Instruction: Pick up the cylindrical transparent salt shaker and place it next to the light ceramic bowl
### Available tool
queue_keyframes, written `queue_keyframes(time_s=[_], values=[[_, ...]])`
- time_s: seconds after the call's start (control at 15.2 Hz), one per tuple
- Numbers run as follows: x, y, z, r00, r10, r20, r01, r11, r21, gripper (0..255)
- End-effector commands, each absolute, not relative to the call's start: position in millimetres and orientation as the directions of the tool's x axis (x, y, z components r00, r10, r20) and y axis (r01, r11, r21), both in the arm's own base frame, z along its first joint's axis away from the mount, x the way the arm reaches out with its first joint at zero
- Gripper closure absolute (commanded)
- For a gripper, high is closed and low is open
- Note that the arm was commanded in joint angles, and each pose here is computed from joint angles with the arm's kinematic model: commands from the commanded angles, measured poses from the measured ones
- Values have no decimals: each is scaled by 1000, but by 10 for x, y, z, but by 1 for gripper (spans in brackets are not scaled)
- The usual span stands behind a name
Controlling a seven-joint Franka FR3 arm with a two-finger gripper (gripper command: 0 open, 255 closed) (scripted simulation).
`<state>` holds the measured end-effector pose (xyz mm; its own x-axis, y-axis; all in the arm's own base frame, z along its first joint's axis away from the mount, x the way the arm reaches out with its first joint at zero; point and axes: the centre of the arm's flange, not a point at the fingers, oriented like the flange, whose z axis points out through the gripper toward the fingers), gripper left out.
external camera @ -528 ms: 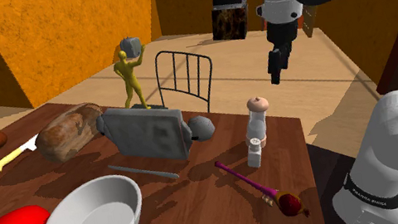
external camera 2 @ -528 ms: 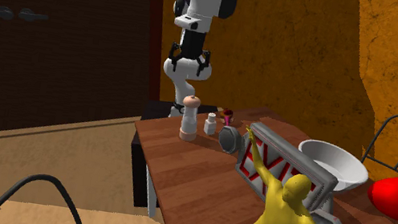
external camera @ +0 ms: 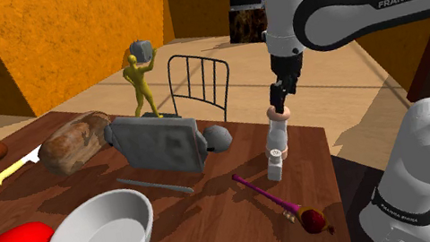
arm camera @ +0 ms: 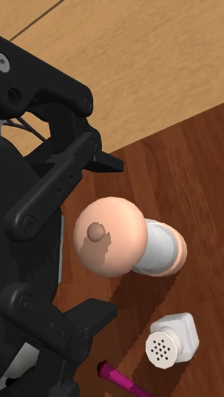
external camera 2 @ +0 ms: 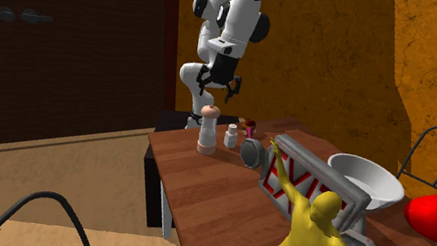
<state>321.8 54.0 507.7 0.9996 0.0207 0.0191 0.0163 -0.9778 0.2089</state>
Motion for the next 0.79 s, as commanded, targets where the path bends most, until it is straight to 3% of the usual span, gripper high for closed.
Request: queue_keyframes(time_s=[0.0, 0.73], values=[[3254, 590, 4970, 1000, 14, 28, 8, -976, 216, 0], [3265, 515, 4632, 1000, 14, 28, 8, -976, 216, 0]])
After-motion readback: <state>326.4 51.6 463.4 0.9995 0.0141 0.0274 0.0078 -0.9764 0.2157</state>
